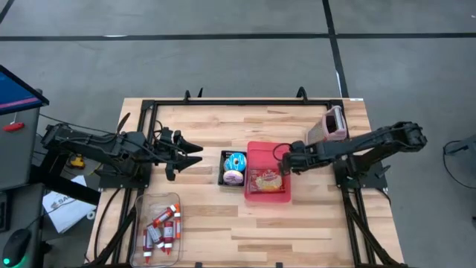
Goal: Pick & Place Food Item
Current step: Adjust the bins, then return to Home Position
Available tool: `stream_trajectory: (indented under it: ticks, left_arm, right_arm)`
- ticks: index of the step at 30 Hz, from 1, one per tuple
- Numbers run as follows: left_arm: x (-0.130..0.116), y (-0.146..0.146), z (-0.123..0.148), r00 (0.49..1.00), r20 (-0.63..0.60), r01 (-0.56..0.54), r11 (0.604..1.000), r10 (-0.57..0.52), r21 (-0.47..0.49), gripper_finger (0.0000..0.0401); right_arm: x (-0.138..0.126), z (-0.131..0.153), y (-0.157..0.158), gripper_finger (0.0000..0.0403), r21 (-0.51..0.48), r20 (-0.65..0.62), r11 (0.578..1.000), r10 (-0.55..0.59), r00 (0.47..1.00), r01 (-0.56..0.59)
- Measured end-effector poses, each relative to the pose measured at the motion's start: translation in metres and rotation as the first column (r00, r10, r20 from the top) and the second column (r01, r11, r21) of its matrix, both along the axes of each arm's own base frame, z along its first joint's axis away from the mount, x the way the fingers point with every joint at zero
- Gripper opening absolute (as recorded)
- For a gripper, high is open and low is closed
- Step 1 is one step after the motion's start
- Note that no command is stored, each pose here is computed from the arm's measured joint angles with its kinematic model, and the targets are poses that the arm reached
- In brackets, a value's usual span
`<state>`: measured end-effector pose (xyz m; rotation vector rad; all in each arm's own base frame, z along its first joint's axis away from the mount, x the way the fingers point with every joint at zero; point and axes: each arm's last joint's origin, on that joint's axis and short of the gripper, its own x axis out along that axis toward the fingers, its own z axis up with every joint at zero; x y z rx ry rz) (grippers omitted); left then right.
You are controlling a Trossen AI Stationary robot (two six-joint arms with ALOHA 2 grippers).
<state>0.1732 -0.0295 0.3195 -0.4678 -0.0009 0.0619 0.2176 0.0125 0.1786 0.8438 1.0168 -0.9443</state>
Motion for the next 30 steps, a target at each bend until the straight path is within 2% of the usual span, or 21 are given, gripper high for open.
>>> stream_trajectory:
  ticks: [10, 14, 17, 21, 25, 30]
  left_arm:
    - [0.000, -0.002, 0.000, 1.000, -0.001, 0.009, 1.000, -0.009, -0.002, 0.0214]
    - [0.000, -0.002, -0.002, 1.000, -0.020, 0.011, 1.000, -0.011, 0.002, 0.0214]
    - [-0.003, -0.001, -0.007, 0.997, -0.076, 0.011, 1.000, -0.010, 0.018, 0.0214]
    - [-0.011, 0.001, -0.011, 0.989, -0.146, 0.013, 0.995, 0.002, 0.097, 0.0214]
    - [-0.027, 0.005, -0.015, 0.990, -0.143, 0.013, 0.984, 0.012, 0.178, 0.0214]
    - [-0.050, 0.011, -0.031, 0.995, -0.097, 0.004, 0.971, 0.019, 0.238, 0.0214]
  right_arm:
    - [0.023, -0.014, -0.007, 0.0002, 0.040, 0.068, 0.998, 0.049, 0.996, -0.052]
    - [0.024, -0.019, -0.004, 0.0001, 0.047, 0.049, 0.997, 0.062, 0.997, -0.064]
    - [0.017, -0.009, 0.001, 0.0001, 0.017, 0.066, 0.997, 0.080, 0.995, -0.081]
    - [-0.003, 0.016, 0.011, 0.0004, -0.036, 0.114, 0.996, 0.082, 0.990, -0.078]
    - [-0.031, 0.042, 0.027, 0.0017, -0.069, 0.209, 0.996, 0.064, 0.976, -0.051]
    - [-0.053, 0.059, 0.048, 0.0034, -0.085, 0.374, 0.996, 0.028, 0.927, 0.004]
